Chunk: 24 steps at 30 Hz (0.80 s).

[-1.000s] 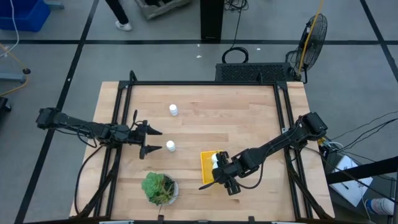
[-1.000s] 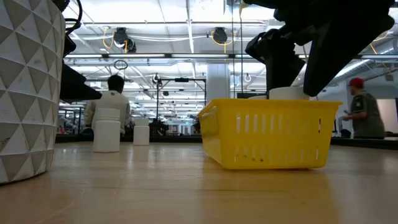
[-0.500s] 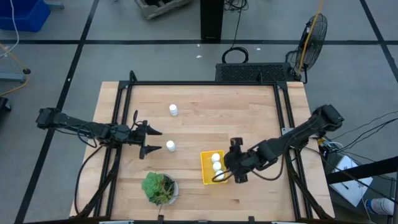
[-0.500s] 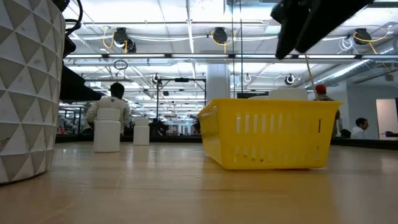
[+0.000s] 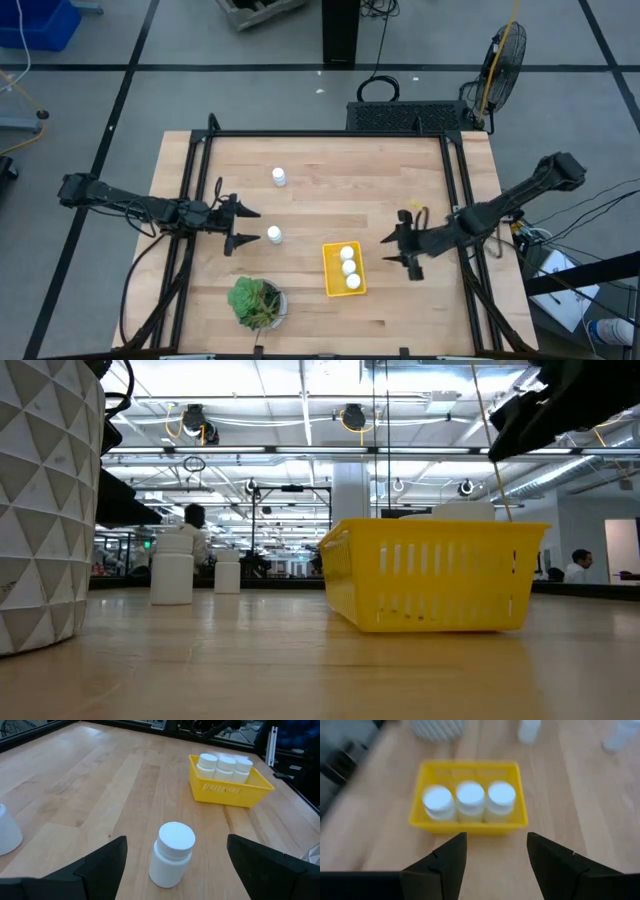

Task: Pick and place pill bottles into a basket
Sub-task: Put the white pill bottle into the yellow bin

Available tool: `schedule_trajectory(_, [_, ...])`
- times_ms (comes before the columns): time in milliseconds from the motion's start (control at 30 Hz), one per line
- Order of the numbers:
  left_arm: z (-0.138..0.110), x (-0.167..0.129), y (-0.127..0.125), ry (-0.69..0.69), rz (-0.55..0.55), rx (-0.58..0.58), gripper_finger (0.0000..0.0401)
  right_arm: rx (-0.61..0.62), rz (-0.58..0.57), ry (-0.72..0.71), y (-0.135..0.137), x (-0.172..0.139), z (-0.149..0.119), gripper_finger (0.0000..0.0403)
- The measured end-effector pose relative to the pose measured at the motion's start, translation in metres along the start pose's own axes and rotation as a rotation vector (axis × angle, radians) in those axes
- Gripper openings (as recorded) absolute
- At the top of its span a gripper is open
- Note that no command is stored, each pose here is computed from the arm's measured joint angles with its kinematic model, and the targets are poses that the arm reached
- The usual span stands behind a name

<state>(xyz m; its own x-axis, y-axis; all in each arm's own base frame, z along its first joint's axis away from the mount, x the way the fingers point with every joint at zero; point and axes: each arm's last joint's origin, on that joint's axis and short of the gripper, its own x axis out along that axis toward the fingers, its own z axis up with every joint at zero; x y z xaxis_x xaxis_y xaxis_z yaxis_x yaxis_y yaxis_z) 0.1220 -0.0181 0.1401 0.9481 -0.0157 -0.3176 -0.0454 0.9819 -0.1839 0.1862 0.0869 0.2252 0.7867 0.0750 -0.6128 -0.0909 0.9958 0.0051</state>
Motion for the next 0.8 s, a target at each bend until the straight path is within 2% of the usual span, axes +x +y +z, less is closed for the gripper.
schedule_trajectory(133, [0.0, 0.0, 0.0, -0.001, 0.005, 0.001, 0.0346, 0.04, 0.17, -0.159, -0.004, -0.017, -0.01, 0.0198])
schedule_trajectory(233, [0.0, 0.0, 0.0, -0.004, 0.015, 0.004, 0.0346, -0.012, 0.352, -0.214, -0.004, -0.026, -0.022, 0.0195])
schedule_trajectory(333, [0.0, 0.0, 0.001, -0.007, 0.024, 0.004, 0.0347, -0.069, 0.435, -0.256, -0.007, -0.032, -0.035, 0.0189])
schedule_trajectory(467, [0.0, 0.0, 0.001, -0.007, 0.023, 0.003, 0.0346, -0.075, 0.401, -0.32, -0.014, -0.039, -0.047, 0.0185])
schedule_trajectory(567, [0.0, 0.0, 0.001, -0.008, 0.024, 0.004, 0.0347, -0.124, 0.354, -0.361, -0.019, -0.045, -0.053, 0.0187])
schedule_trajectory(800, [0.0, 0.0, 0.001, -0.008, 0.024, -0.006, 0.0346, -0.203, 0.338, -0.314, -0.025, -0.053, -0.067, 0.0188])
